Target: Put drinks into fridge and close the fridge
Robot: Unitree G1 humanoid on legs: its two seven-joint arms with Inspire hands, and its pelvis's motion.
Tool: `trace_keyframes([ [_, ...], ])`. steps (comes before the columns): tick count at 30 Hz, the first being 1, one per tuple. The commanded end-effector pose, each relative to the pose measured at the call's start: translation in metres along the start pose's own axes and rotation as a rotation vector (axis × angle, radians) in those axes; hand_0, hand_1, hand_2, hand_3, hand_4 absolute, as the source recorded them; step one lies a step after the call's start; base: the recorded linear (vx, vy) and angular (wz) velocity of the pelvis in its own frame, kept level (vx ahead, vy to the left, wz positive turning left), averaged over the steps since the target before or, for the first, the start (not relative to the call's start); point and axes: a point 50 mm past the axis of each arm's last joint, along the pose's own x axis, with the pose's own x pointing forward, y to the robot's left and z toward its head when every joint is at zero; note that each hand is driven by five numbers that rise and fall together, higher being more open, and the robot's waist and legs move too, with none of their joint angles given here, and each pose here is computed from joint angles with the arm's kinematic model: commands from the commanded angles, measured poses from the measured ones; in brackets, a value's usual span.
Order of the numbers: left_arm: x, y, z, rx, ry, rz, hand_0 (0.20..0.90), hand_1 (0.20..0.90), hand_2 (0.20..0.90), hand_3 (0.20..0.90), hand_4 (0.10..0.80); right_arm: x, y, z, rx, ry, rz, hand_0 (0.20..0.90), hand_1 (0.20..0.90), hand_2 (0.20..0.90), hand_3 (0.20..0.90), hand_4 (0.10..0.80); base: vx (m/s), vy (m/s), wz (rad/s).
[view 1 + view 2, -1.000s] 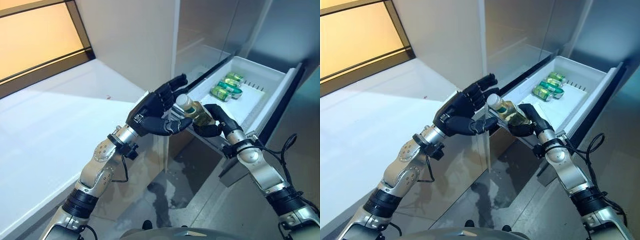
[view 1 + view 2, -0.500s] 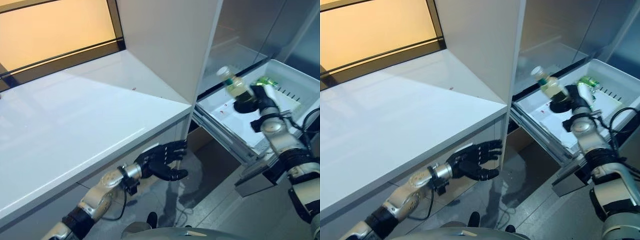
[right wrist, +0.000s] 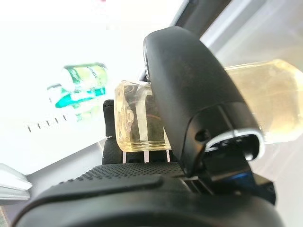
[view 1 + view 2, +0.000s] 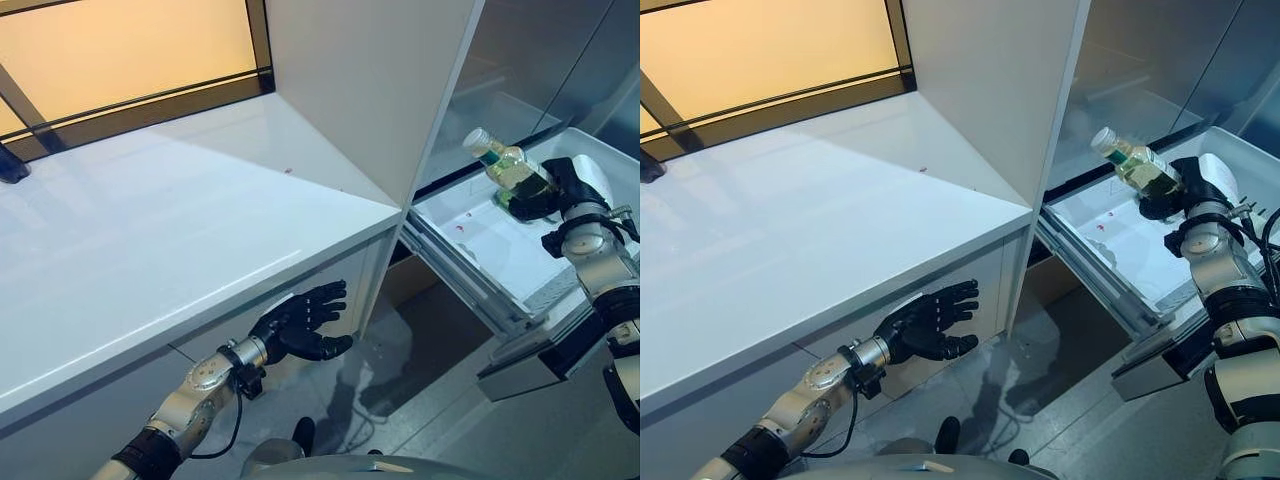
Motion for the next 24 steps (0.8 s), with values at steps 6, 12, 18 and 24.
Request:
trace_keyframes([
  [6, -0.008, 0.010, -0.033, 0.257, 0.164, 0.062, 0.900, 0.900, 0.900, 0.900, 0.800, 0.020, -0.083, 0.043, 0.089, 0.054, -0.110, 0.300, 0.300, 0.300, 0.200, 0.100, 0.011, -0.064, 0.02],
  [12, -0.011, 0.042, -0.052, 0.355, 0.261, 0.281, 0.900, 0.900, 0.900, 0.900, 0.800, 0.023, -0.091, 0.055, 0.168, 0.075, -0.154, 0.300, 0.300, 0.300, 0.200, 0.100, -0.224, -0.092, -0.01],
  [18, -0.042, 0.058, -0.094, 0.302, 0.461, 0.499, 0.900, 0.900, 0.900, 0.900, 0.800, 0.023, -0.086, 0.056, 0.192, 0.076, -0.146, 0.300, 0.300, 0.300, 0.200, 0.100, -0.046, -0.069, -0.04],
  [24, -0.053, 0.063, -0.101, 0.254, 0.479, 0.575, 0.900, 0.900, 0.900, 0.900, 0.800, 0.024, -0.082, 0.056, 0.167, 0.073, -0.118, 0.300, 0.300, 0.300, 0.200, 0.100, -0.001, -0.051, -0.07],
])
